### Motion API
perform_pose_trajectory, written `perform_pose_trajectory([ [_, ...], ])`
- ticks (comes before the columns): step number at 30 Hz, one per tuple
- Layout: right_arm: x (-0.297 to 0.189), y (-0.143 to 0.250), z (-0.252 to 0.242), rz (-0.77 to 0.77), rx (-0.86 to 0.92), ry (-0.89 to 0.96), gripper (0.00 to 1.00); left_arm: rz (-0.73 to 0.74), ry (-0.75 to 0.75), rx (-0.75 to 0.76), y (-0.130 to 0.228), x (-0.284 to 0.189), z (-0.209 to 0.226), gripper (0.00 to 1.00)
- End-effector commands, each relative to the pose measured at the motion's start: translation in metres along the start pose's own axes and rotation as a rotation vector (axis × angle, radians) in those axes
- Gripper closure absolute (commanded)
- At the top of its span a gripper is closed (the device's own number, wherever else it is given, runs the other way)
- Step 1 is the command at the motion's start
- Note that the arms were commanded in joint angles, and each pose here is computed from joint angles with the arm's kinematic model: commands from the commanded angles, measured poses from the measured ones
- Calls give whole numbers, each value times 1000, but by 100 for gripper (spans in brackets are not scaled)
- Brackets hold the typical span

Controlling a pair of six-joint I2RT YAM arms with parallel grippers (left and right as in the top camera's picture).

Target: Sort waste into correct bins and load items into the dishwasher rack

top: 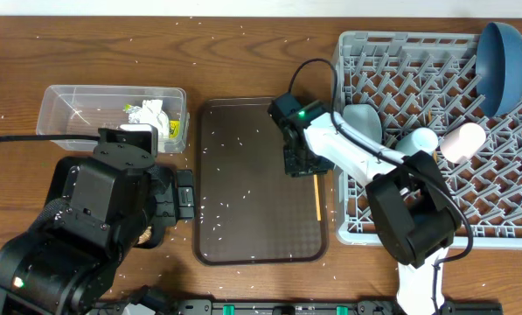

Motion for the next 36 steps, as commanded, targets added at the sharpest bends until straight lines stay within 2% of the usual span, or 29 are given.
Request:
perform_pose_trajectory([
  [1, 6, -1, -8, 7, 39, 31, 65, -17, -4, 4, -2, -4, 1, 2],
  [11, 25, 9, -9, 30, 54, 12, 70, -18, -4, 4, -2, -4, 1, 2],
  [15, 34, 15, -7, 46, 61, -28, 85, -17, -4, 4, -2, -4, 1, 2],
  [18, 31, 12, -6, 23, 16, -38, 91, -17, -4, 4, -2, -4, 1, 2],
  [19, 27, 9, -5, 12, -12, -43, 99, -17, -4, 4, -2, -4, 1, 2],
  [21, 19, 7, -5, 7, -28, -44, 99, -17, -4, 4, -2, -4, 1, 2],
  [27, -31, -5, -5, -83, -108, -75, 99, -17, -4, 4, -2, -4, 1, 2],
  [31, -87, -11, -11, -222, -167, -113, 99, -17, -4, 4, -2, -4, 1, 2],
  [36, -152, -5, -50, -398, -168, -91, 99, -17, -4, 4, -2, -4, 1, 2],
])
Point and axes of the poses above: each gripper's point midway between its finger pads, its own x axis out along the fingers, its own z axis along the line the jaws close on, y = z × x, the point moved 8 cm from there along -x, back along the fingers, and after that the axes turned 8 degrees about -x, right-handed, at the moved point
